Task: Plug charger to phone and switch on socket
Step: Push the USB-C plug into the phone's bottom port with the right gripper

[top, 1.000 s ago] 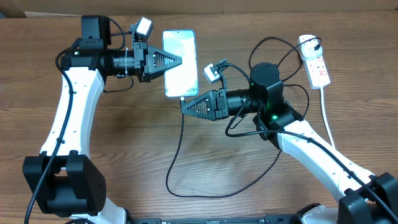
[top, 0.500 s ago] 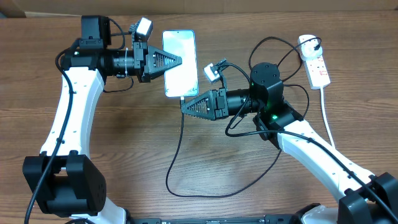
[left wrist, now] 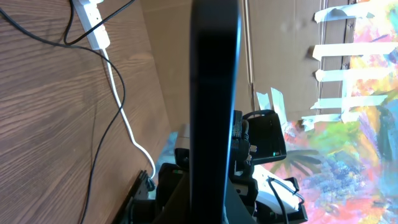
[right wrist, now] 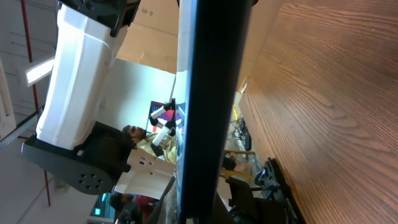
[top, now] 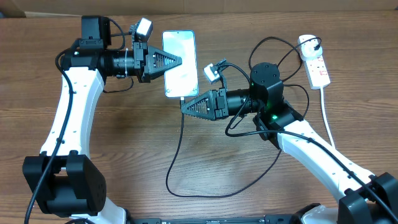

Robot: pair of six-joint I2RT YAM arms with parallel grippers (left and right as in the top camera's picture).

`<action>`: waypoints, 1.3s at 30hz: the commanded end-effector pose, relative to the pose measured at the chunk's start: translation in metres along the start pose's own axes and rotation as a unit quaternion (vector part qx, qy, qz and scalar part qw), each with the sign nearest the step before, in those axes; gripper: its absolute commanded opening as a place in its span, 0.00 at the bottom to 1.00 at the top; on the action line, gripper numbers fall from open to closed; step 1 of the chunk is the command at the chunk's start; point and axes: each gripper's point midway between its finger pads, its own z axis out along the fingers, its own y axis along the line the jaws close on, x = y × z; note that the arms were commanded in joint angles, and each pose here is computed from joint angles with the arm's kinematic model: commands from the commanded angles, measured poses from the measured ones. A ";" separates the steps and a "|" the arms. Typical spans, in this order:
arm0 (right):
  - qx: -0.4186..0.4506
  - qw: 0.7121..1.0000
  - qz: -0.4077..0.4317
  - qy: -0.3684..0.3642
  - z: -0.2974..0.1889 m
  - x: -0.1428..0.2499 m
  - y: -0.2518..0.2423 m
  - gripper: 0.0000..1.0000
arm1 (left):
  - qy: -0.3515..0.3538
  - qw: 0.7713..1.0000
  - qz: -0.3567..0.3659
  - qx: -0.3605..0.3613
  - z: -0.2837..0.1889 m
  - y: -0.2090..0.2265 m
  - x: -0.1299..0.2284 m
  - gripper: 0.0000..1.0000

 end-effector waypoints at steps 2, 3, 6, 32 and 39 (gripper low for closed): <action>-0.004 1.000 -0.009 -0.012 -0.002 -0.007 0.011 0.04 | 0.011 1.000 0.006 0.027 0.000 -0.011 0.004 0.04; -0.005 1.000 -0.010 -0.012 -0.002 -0.007 0.012 0.04 | 0.011 1.000 0.006 0.027 0.000 -0.011 0.004 0.04; -0.007 1.000 -0.013 -0.012 -0.002 -0.007 0.014 0.04 | 0.011 1.000 0.010 0.027 0.000 -0.011 0.004 0.04; -0.001 0.999 -0.003 -0.032 -0.011 -0.018 0.010 0.04 | 0.019 0.999 0.007 0.047 0.000 -0.018 0.008 0.04; 0.005 0.999 0.006 -0.046 -0.011 -0.022 0.008 0.04 | 0.019 0.999 0.007 0.046 0.000 -0.017 0.009 0.04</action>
